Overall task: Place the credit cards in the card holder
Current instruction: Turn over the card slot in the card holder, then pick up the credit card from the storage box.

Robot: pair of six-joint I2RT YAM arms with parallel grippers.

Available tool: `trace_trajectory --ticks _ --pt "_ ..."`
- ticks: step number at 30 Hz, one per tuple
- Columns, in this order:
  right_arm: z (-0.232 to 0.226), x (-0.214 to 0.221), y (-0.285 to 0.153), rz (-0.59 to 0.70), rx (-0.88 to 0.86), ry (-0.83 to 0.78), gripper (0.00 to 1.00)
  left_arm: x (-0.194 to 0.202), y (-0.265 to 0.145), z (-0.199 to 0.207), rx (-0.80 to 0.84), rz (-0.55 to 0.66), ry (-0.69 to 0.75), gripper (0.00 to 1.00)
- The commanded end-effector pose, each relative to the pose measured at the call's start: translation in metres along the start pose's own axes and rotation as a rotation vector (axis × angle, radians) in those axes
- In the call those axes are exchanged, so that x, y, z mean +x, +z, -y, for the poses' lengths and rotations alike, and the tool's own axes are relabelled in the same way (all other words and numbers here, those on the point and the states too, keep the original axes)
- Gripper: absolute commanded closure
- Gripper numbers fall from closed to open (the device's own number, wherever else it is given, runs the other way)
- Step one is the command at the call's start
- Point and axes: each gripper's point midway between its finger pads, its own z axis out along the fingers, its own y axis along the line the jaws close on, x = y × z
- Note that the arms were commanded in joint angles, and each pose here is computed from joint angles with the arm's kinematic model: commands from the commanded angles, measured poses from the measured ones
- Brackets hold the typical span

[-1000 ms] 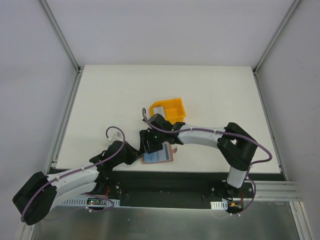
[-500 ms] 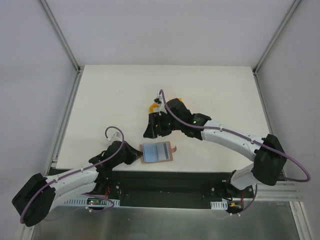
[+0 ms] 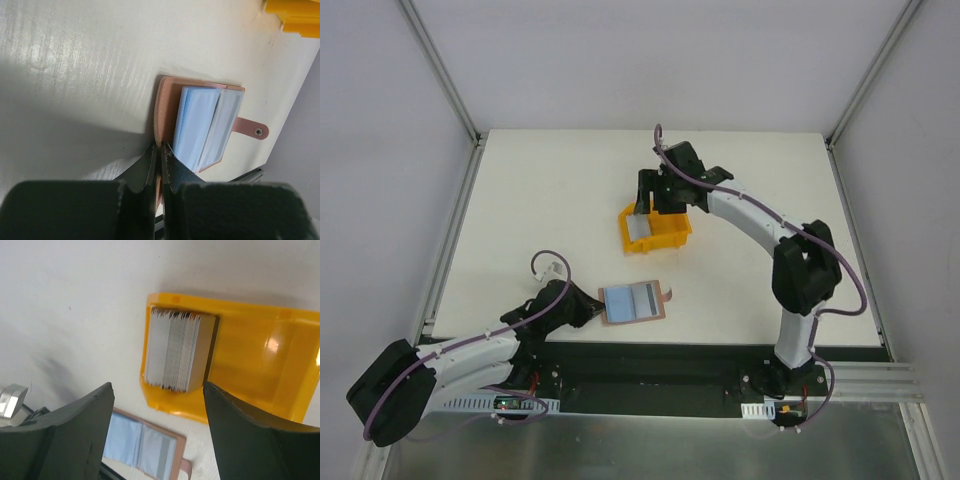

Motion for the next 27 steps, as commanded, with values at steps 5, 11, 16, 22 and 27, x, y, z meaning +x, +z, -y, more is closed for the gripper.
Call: trace_trajectory --ticks 5,11,16,22,27 --pt "0.011 -0.004 0.047 -0.123 -0.031 0.026 0.24 -0.002 0.000 0.000 -0.010 0.003 0.061 1.00" --pt "0.022 0.009 0.066 -0.181 -0.040 0.057 0.23 -0.003 0.000 -0.002 -0.018 0.009 0.064 1.00" --pt "0.017 0.015 0.070 -0.190 -0.077 0.064 0.23 -0.001 0.000 -0.005 -0.030 0.000 0.067 1.00" --pt "0.013 0.019 0.070 -0.227 -0.104 0.063 0.24 -0.001 0.001 -0.004 -0.037 -0.007 0.072 1.00" --pt "0.018 0.023 0.069 -0.240 -0.080 0.050 0.25 0.000 0.001 -0.003 -0.035 -0.008 0.072 1.00"
